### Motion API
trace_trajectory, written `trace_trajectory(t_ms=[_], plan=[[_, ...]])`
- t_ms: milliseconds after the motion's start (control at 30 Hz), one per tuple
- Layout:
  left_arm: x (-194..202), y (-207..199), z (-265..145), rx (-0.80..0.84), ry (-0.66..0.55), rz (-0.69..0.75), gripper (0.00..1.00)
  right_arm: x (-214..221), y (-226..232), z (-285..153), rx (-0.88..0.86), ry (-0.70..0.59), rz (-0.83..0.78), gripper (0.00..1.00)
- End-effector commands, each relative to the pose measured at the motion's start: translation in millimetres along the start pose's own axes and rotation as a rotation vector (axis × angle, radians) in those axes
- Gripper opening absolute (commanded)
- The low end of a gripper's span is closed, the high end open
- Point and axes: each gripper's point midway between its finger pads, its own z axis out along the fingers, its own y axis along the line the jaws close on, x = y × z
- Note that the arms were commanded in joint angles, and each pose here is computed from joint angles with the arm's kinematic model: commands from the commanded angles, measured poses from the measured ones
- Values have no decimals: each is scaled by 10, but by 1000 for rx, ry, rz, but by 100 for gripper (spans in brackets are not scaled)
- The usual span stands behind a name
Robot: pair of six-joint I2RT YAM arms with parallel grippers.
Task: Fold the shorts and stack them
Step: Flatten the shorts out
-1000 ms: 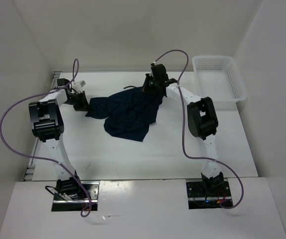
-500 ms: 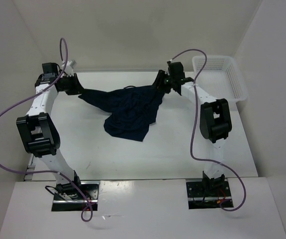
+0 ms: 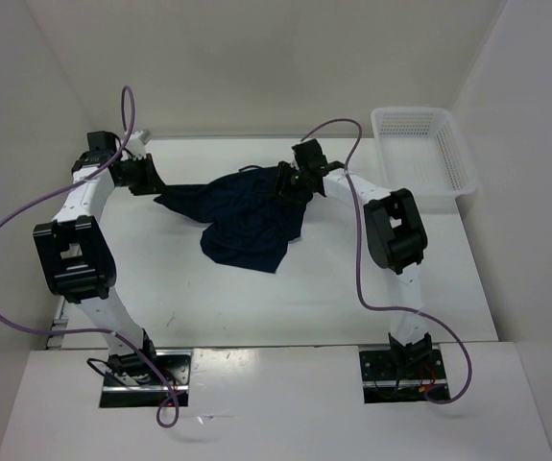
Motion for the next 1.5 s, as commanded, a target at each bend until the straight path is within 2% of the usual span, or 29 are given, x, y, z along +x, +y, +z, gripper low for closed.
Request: trace_trajectory(t_ms=[0,233,300,500,700,800,900,967,1000,1033,1067,1100,1133,1167,1233,1267,1333,1467], plan=[[-45,-45,-50,8,-22,20,0,-73,-35,-54,39,-9,43,55],[-65,-41,-48,8,-30,25,0,-138,-82,-442,148,-126,71,56],[-30,-35,-36,8,-22,20,0,-164,-11,-537,120,-159,79,56],[12,0,17,10,-8,9,0,-8,-45,-269,68,-79,97,56],[19,17,18,0,-6,8,0,-126,166,-57,-13,-59,85,56],[-21,19,-5,-10,-20,18,0,-35,36,122,28,2,120,56],[15,25,6,-9,-12,13,0,-123,75,187,20,-8,115,50],[-28,50,-30,-8,-26,11,0,-211,114,193,14,-30,95,30],[-250,22,-126,-3,-75,39,0,-609,212,57,-9,-140,45,7],[-252,22,-127,-3,-76,39,0,-693,291,16,-25,-161,37,6],[-359,23,-138,-5,-99,56,0,-941,253,-73,-6,-234,25,0],[-467,63,-180,-13,-122,64,0,-1166,313,-223,-6,-298,-29,0],[-763,38,-276,-28,-180,107,0,-1526,541,-493,-40,-394,-77,0],[-949,62,-379,-41,-222,127,0,-1803,515,-718,-42,-456,-91,0],[-1247,78,-605,-56,-285,153,0,-2198,727,-1236,-116,-570,-130,0],[-1569,13,-832,-72,-364,207,0,-2333,680,-1457,-149,-595,-136,0],[-1783,-40,-1078,-84,-426,243,0,-2437,835,-1897,-182,-657,-211,0],[-1813,-206,-1378,-97,-455,257,0,-2164,857,-2186,-182,-634,-314,0]])
